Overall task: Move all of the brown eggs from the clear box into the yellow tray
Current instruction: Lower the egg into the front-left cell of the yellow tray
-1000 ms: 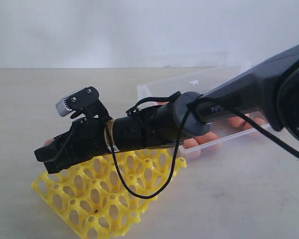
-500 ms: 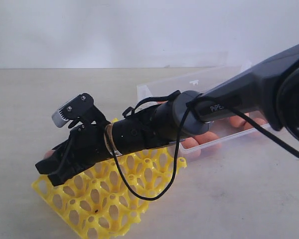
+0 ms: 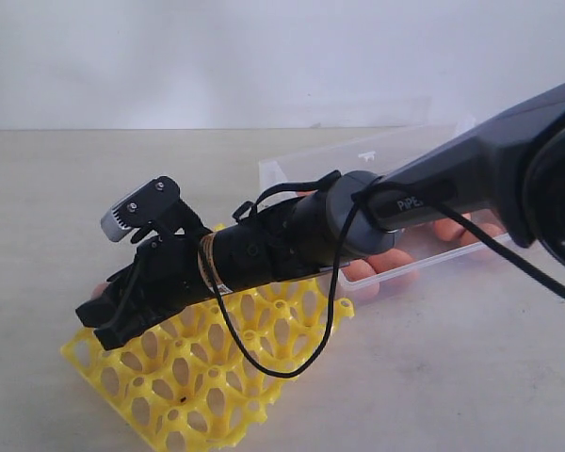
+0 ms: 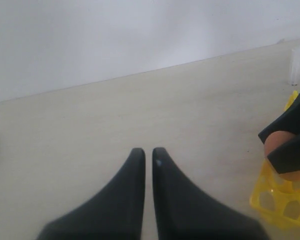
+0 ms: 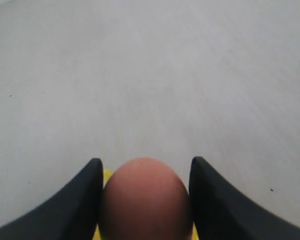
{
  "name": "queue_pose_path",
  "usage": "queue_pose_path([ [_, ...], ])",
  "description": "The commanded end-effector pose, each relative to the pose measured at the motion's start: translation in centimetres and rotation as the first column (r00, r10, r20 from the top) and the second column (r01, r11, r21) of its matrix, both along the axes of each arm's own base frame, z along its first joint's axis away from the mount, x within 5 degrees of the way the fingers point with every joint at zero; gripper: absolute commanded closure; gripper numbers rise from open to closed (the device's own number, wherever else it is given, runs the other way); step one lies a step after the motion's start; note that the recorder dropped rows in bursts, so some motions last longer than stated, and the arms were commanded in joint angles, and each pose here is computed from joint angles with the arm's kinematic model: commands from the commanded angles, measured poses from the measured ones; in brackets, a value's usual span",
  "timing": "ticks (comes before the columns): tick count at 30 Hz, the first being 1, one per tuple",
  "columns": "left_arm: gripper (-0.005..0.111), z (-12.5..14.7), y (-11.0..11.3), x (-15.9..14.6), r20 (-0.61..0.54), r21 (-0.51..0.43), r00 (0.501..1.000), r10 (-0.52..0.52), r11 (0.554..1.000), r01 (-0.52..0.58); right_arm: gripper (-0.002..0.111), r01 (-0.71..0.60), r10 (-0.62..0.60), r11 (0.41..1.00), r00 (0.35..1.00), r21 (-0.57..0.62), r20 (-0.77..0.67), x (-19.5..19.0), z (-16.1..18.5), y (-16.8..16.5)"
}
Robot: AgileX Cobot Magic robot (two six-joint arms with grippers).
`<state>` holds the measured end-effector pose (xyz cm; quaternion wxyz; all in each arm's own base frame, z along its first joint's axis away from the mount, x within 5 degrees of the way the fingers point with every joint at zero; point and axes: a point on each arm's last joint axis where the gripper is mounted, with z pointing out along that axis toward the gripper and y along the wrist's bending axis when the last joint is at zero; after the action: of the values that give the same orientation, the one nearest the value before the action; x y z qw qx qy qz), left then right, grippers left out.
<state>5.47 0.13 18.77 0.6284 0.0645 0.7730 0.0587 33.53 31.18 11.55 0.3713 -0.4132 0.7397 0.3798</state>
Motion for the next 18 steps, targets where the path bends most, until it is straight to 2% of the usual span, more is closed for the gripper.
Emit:
queue_pose_path([
  [1,0.103,-0.1,0.0,0.0,0.0,-0.005,1.0,-0.007,1.0,0.007,0.055,-0.001,0.001,1.0,1.0,-0.007,0.016,0.0,0.2,0.0],
  [14,0.103,-0.1,0.0,0.0,0.0,-0.005,1.0,-0.007,1.0,0.007,0.054,-0.001,0.001,1.0,1.0,-0.007,0.016,0.0,0.2,0.0],
  [18,0.103,-0.1,0.0,0.0,0.0,-0.005,1.0,-0.007,1.0,0.007,0.054,0.002,-0.003,1.0,0.999,0.009,0.035,0.1,1.3,0.0],
])
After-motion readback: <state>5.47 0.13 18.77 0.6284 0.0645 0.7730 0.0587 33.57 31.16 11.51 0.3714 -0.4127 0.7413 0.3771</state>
